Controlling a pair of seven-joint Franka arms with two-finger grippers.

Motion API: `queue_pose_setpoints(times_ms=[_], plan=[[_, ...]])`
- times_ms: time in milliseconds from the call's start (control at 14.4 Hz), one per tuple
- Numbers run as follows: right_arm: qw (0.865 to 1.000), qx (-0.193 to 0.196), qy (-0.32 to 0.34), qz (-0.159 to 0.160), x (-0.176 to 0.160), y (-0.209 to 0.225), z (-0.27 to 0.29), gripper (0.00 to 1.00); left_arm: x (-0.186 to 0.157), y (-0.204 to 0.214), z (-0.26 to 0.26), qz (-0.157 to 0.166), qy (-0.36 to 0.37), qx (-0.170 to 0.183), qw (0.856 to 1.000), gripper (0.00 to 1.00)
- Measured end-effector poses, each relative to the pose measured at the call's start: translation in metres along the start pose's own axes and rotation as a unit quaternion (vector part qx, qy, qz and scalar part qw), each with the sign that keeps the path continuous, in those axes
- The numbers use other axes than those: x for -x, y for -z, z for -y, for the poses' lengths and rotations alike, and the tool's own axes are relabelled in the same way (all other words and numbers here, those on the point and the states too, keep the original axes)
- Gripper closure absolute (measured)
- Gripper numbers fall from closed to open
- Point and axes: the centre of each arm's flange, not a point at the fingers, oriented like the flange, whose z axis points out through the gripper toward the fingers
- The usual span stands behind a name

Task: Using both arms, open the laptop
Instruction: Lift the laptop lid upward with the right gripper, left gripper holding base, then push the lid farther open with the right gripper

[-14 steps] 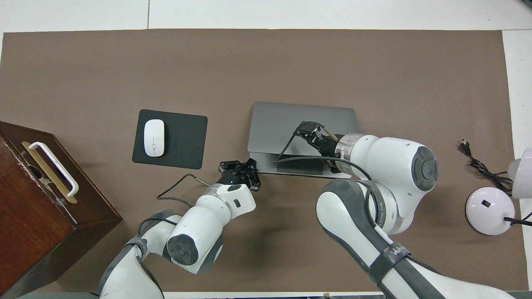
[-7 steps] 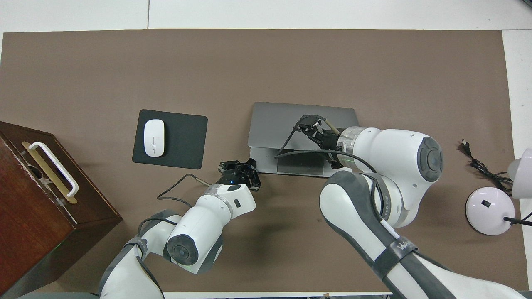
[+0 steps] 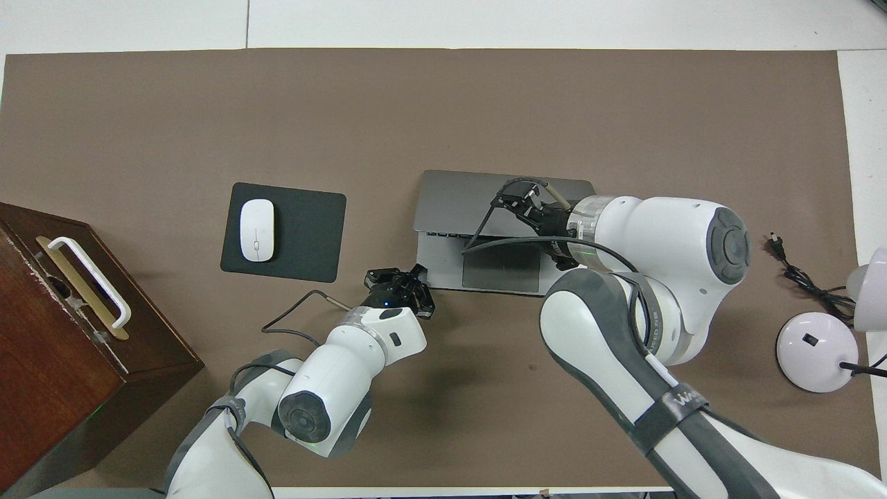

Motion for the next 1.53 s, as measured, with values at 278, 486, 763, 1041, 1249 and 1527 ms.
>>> queue_pose_setpoints(times_ms=[278, 486, 763, 1041, 1249, 1527], plan=[[1.000, -0.009, -0.001, -0.002, -0.011, 0.007, 0.012, 0.00, 0.000, 0.000, 0.000, 0.000, 0.000, 0.000, 1.000, 0.99], [1.000, -0.016, 0.001, -0.005, -0.016, 0.010, 0.021, 0.00, 0.000, 0.000, 0.000, 0.000, 0.000, 0.000, 1.000, 0.99], [1.000, -0.023, 0.003, -0.007, -0.022, 0.012, 0.031, 0.00, 0.000, 0.000, 0.000, 0.000, 0.000, 0.000, 1.000, 0.99], [1.000, -0.028, 0.005, -0.008, -0.025, 0.011, 0.039, 0.00, 0.000, 0.000, 0.000, 0.000, 0.000, 0.000, 1.000, 0.99], [0.999, -0.030, 0.006, -0.008, -0.030, 0.005, 0.045, 0.00, 0.000, 0.000, 0.000, 0.000, 0.000, 0.000, 1.000, 0.99], [0.999, -0.034, 0.009, -0.004, -0.036, 0.002, 0.057, 0.00, 0.000, 0.000, 0.000, 0.000, 0.000, 0.000, 1.000, 0.99]])
